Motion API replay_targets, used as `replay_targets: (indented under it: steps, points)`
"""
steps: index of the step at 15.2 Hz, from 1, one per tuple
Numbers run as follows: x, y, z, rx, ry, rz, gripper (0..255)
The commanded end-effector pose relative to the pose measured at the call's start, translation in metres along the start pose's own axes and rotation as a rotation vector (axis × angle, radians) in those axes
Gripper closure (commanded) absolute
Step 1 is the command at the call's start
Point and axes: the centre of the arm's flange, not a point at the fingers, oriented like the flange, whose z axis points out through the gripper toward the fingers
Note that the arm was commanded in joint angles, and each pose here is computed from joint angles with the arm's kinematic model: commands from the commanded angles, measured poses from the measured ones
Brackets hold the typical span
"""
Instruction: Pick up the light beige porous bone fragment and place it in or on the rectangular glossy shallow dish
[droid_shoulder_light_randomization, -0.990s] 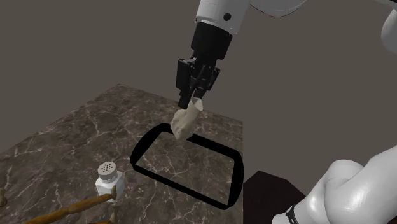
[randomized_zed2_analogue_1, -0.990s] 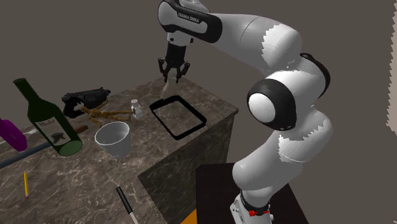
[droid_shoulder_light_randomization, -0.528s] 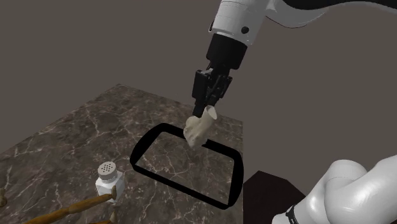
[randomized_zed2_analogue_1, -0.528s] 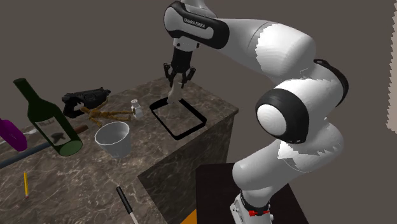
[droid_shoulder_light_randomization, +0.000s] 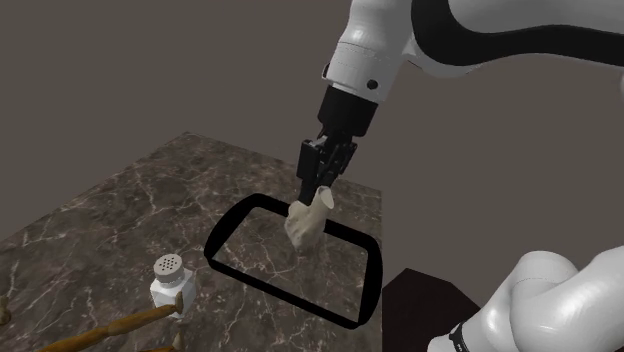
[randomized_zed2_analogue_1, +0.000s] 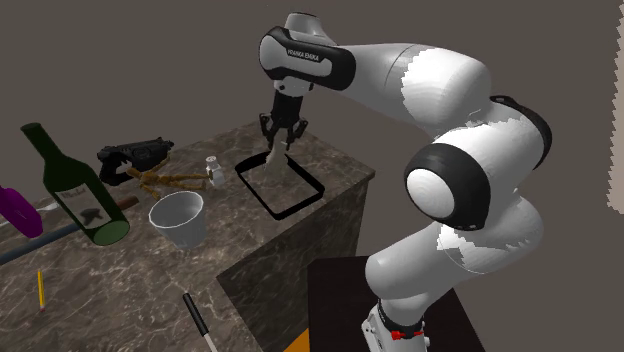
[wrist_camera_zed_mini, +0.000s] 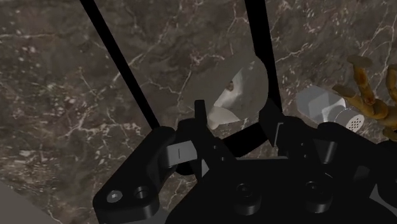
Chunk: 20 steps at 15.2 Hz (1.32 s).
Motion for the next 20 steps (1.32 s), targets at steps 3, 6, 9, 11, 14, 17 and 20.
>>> replay_targets:
  steps: [3,6,9,11,14,17,20]
  points:
    - [0.000,0.006,0.021,0.000,0.001,0.000,255]
    - [0.000,0.010,0.039,0.000,0.001,0.000,255]
    - [0.000,0.010,0.039,0.000,0.001,0.000,255]
    - [0.000,0.010,0.039,0.000,0.001,0.000,255]
    - [0.000,0.010,0.039,0.000,0.001,0.000,255]
    - [0.000,0.010,0.039,0.000,0.001,0.000,0]
    - [0.000,0.010,0.039,0.000,0.001,0.000,0]
